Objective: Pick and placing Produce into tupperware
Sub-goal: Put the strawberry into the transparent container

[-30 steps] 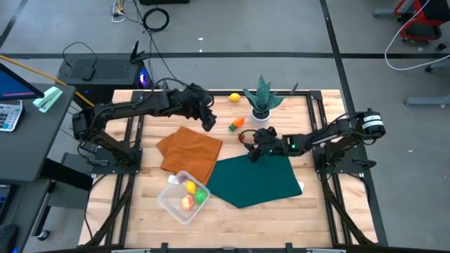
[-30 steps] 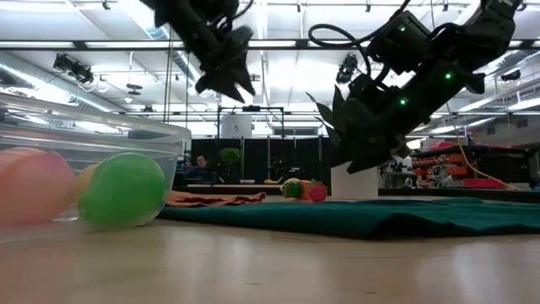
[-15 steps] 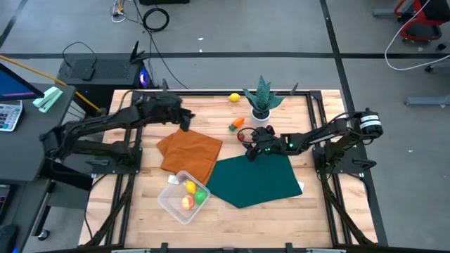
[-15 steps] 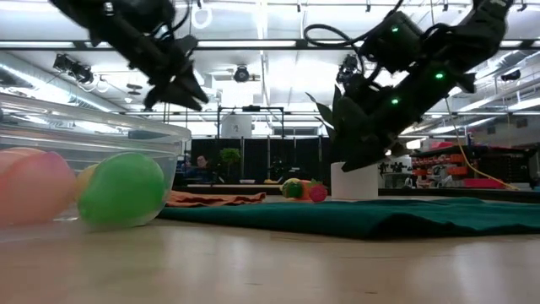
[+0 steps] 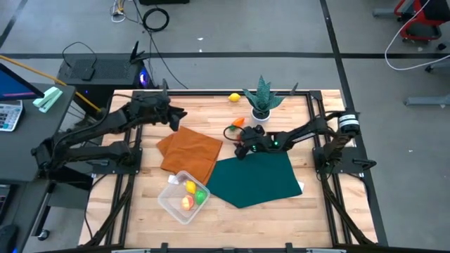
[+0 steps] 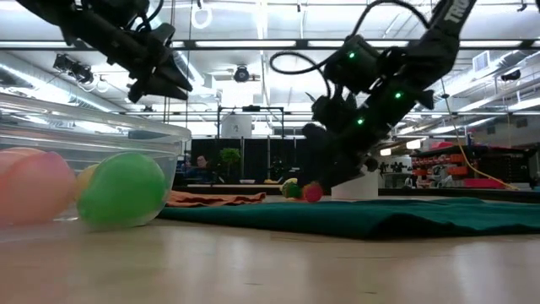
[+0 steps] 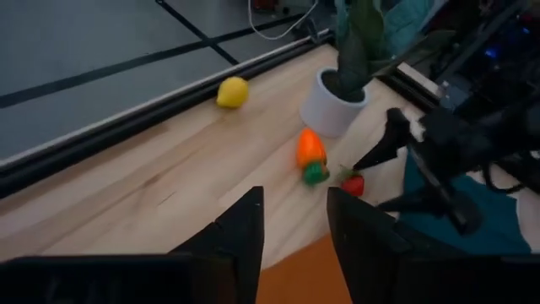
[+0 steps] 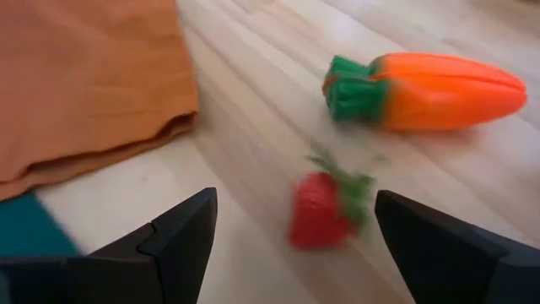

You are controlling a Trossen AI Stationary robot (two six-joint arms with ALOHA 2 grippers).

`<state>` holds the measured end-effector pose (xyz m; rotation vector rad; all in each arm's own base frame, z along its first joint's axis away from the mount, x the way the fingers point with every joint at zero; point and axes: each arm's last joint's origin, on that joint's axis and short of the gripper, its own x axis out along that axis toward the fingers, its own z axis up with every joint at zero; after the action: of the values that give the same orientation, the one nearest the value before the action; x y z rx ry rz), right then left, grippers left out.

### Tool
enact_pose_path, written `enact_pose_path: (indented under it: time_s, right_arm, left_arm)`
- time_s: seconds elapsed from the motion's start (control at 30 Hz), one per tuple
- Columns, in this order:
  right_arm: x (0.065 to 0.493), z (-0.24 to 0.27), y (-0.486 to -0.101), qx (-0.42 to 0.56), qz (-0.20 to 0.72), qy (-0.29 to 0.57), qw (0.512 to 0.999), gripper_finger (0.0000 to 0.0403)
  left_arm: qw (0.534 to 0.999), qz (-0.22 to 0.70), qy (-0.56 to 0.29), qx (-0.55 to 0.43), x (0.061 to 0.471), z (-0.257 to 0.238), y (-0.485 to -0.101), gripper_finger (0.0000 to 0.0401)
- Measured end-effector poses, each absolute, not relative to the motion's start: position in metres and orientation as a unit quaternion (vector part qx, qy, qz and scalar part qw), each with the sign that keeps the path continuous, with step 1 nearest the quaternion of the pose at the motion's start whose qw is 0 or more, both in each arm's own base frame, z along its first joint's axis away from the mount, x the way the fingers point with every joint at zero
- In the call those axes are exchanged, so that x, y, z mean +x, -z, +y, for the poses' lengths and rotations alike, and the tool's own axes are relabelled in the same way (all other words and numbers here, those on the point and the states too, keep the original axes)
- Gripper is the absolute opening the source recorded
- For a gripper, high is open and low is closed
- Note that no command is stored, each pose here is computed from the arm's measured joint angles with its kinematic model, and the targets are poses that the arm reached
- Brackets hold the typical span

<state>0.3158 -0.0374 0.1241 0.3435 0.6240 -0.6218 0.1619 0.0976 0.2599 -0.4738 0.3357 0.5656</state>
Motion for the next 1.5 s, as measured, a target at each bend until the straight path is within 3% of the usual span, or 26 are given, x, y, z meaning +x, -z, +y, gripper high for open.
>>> enact_pose_path:
  time_s: [0.47,1.07,1.5]
  right_arm:
    - [0.335,-0.052,-0.112,0.171,0.332,0.308,0.875,0.0278]
    - [0.336,-0.050,-0.115,0.183,0.347,0.283,0.875,0.0100]
    - [0.391,-0.053,-0.193,0.097,0.323,0.187,0.923,0.0107]
  left_arm:
    - [0.923,0.168,-0.259,-0.231,0.163,0.094,-0.260,0.0133]
    - [0.923,0.168,-0.260,-0.230,0.163,0.094,-0.260,0.0126]
    - [0.925,0.170,-0.259,-0.219,0.163,0.095,-0.260,0.0124]
